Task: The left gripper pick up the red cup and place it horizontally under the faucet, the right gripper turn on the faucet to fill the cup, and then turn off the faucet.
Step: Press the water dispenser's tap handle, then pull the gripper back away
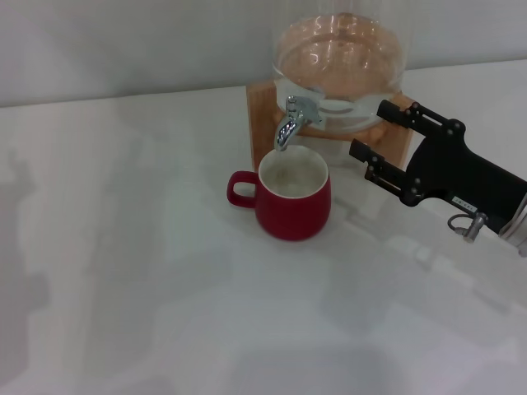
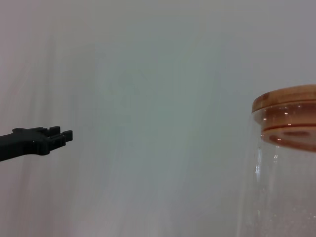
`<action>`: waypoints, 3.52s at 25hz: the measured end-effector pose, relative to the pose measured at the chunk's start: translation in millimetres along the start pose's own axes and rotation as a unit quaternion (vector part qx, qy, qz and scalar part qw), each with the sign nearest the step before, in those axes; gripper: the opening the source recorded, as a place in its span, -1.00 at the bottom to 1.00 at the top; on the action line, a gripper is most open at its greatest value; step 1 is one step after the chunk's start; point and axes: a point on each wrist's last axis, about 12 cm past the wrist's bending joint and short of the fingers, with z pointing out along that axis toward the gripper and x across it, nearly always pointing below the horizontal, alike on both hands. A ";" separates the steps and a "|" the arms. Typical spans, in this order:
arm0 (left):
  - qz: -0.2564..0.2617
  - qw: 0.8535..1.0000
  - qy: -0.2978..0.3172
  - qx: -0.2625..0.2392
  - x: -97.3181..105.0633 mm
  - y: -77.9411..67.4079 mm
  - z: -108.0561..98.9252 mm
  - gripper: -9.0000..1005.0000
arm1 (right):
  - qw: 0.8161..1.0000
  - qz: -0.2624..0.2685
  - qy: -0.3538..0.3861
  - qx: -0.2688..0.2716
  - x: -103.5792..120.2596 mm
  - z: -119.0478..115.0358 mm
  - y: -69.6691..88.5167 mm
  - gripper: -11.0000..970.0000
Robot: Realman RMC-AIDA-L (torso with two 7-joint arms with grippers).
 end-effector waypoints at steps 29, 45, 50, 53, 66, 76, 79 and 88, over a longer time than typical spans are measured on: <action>-0.001 1.000 -0.001 0.000 -0.3 -0.3 0.3 -0.15 | 1.000 0.003 -0.008 -0.004 -1.4 -0.9 2.0 0.31; 0.001 1.000 -0.004 0.003 -1.2 -1.6 3.4 -0.15 | 0.995 0.033 -0.050 -0.076 -9.6 -1.3 24.3 0.31; -0.001 1.000 -0.001 0.009 -1.1 -4.7 6.7 -0.15 | 0.994 0.032 -0.040 -0.095 -7.5 8.4 27.8 0.31; -0.003 1.000 0.002 0.016 -0.9 -8.1 8.2 -0.15 | 0.993 0.029 -0.037 -0.105 -7.5 15.8 28.2 0.31; -0.018 0.999 0.002 0.028 -2.3 -14.6 13.8 -0.15 | 0.992 0.020 -0.009 -0.124 -3.7 47.6 27.7 0.31; -0.013 0.999 0.005 0.033 -0.7 -14.4 14.1 -0.15 | 0.993 0.012 0.008 -0.115 -1.7 56.8 22.2 0.31; -0.013 0.999 0.005 0.034 -0.7 -14.8 14.1 -0.15 | 0.994 0.010 0.012 -0.111 -1.2 58.3 20.4 0.31; -0.012 0.999 0.003 0.039 -1.4 -16.7 13.6 -0.15 | 0.995 0.003 0.018 -0.096 -0.3 58.7 15.0 0.31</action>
